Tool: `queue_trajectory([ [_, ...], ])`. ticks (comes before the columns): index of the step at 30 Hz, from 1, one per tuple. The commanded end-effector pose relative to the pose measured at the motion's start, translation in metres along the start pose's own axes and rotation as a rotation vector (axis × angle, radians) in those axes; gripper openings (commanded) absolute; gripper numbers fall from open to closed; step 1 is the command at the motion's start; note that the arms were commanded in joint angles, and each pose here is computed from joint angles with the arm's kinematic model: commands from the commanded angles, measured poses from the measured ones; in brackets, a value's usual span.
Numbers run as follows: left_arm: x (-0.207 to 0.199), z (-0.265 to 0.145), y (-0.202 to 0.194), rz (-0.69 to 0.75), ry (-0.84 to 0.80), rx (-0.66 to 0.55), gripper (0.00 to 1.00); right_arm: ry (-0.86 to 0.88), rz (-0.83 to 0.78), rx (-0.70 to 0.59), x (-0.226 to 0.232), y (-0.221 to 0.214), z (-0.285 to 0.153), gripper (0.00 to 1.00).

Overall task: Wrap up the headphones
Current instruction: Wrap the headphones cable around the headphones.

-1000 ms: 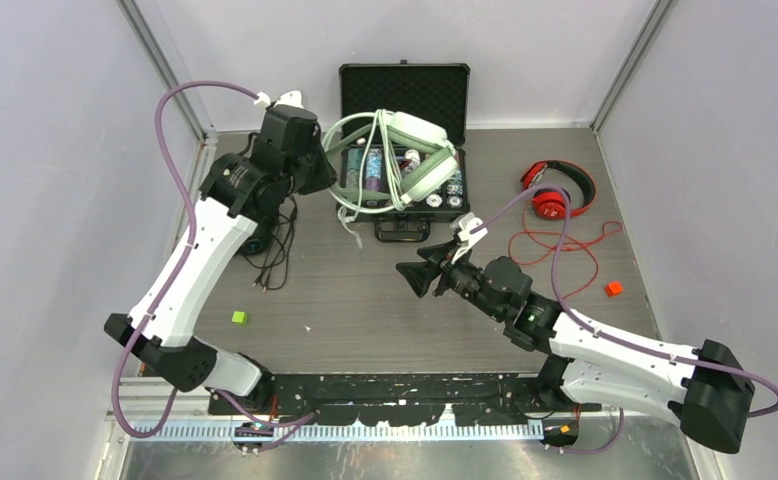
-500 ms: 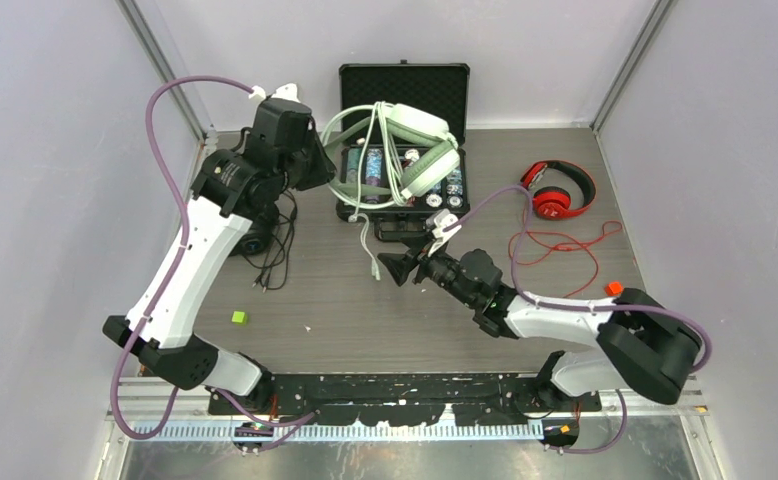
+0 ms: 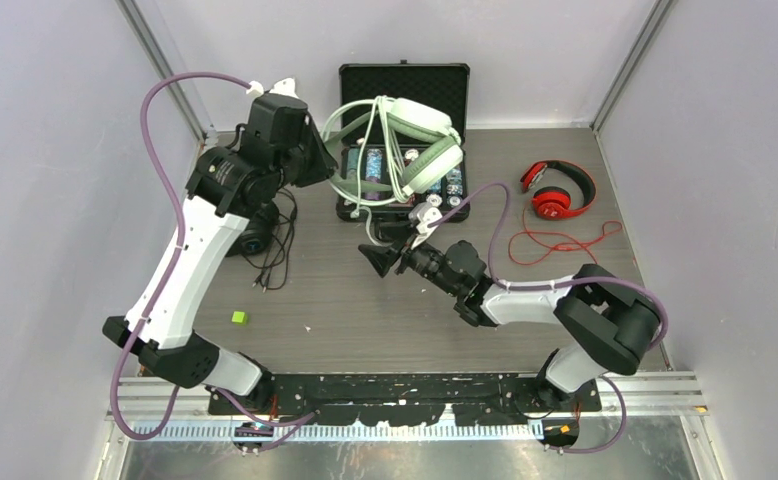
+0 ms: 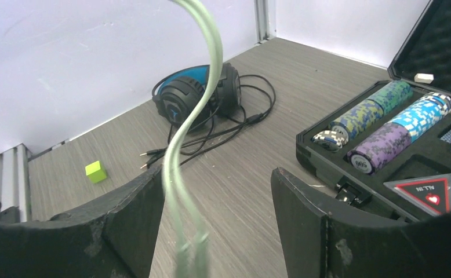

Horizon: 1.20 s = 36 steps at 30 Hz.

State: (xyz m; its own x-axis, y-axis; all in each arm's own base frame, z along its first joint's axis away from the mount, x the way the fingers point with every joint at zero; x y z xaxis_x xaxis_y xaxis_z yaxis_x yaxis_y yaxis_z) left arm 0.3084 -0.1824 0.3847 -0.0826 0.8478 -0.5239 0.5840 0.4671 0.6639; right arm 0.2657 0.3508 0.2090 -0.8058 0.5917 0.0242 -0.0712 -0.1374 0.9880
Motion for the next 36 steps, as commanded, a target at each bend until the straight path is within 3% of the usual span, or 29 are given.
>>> queue_trajectory([
  [1, -0.035, -0.023, 0.027, -0.085, -0.151, -0.076, 0.00, -0.048, -0.082, -0.118, -0.013, 0.029, 0.016, 0.70],
  [4, -0.036, -0.025, 0.029, -0.084, -0.155, -0.081, 0.00, -0.036, -0.103, -0.105, -0.013, 0.023, 0.020, 0.60],
  [7, -0.035, -0.027, 0.031, -0.080, -0.150, -0.088, 0.00, -0.016, -0.083, -0.111, -0.009, 0.020, 0.017, 0.28],
  [12, -0.031, -0.033, 0.047, -0.051, -0.115, -0.157, 0.00, -0.027, -0.039, -0.109, -0.010, 0.007, 0.006, 0.01],
  [20, -0.024, -0.041, 0.084, -0.051, -0.091, -0.264, 0.00, -0.030, 0.000, -0.090, -0.010, -0.005, -0.013, 0.00],
  [36, -0.007, -0.046, 0.102, -0.091, -0.111, -0.251, 0.00, -0.121, 0.095, -0.072, -0.049, -0.022, -0.039, 0.00],
])
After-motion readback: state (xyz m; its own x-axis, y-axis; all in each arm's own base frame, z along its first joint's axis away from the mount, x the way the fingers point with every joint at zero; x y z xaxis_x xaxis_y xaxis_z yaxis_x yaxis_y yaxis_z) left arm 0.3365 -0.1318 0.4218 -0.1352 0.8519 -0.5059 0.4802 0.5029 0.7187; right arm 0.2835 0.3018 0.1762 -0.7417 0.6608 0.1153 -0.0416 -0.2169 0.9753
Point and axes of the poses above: each gripper's point midway between its finger pads, its own z axis out along the fingers, its own x axis along the line the jaws close on, y = z × x, the point moved 1 cm from there along -z, back along the fingers, and after that the axes turned 9 degrees about -z, right-handed, at the moved point
